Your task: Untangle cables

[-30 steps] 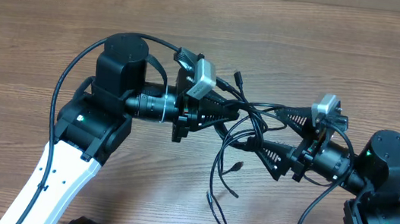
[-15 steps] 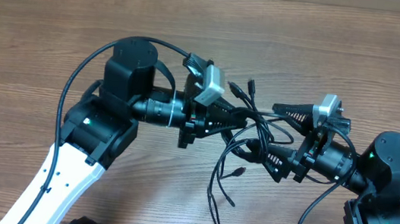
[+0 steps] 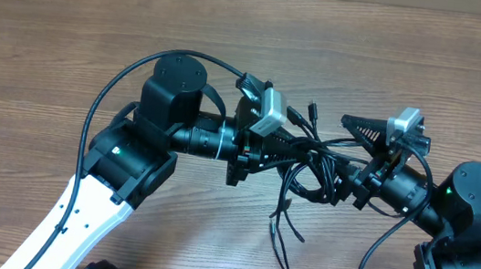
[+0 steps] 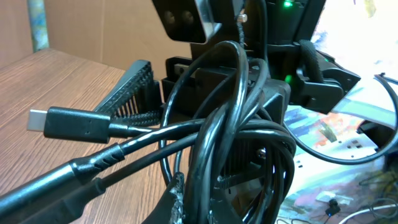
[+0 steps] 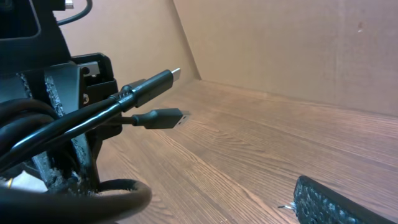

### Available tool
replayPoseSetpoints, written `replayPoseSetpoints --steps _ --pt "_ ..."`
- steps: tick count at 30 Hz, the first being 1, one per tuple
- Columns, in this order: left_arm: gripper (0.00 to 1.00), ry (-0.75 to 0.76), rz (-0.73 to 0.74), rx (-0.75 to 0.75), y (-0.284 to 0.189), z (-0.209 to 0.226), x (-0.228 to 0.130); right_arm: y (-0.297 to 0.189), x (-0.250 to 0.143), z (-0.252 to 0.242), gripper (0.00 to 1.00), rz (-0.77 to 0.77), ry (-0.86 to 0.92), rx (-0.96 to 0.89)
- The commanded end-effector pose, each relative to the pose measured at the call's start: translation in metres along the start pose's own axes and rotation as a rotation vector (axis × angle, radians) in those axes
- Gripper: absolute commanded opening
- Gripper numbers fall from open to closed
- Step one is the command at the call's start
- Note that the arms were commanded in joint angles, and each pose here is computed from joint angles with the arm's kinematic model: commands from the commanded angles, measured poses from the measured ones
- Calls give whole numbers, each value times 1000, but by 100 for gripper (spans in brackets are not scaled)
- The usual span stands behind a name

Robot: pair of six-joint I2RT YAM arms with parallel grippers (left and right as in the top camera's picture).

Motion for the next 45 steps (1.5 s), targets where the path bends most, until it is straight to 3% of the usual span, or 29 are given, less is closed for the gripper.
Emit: replayPoseSetpoints --steps 1,5,13,21,26,36,45 --pt "4 -24 -13 -137 7 -24 6 -1 18 -18 100 -85 20 -150" --pt "4 -24 -23 -196 6 -31 8 2 14 -36 100 -77 55 -236" --pt "4 -19 -24 -136 3 -21 8 10 6 -47 100 -31 92 -252" --pt "4 17 -54 -68 -9 -4 14 14 -4 -16 100 59 86 -25" --pt "4 62 -79 -87 -11 -6 21 10 -9 15 100 123 4 210" --pt "4 57 -91 -50 -27 7 21 10 -6 18 100 113 -15 227" --pt "4 43 -109 -144 -37 -2 21 10 11 23 100 36 -72 234"
Point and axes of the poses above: each gripper's point midway between its finger pads, its own y axis out along the fingers, its own z axis along the line the jaws close on, x = y × z, the point moved 4 cm from there along -y, back along the fingers, and after that the axes turned 12 degrees about y, right-handed, at the moved point
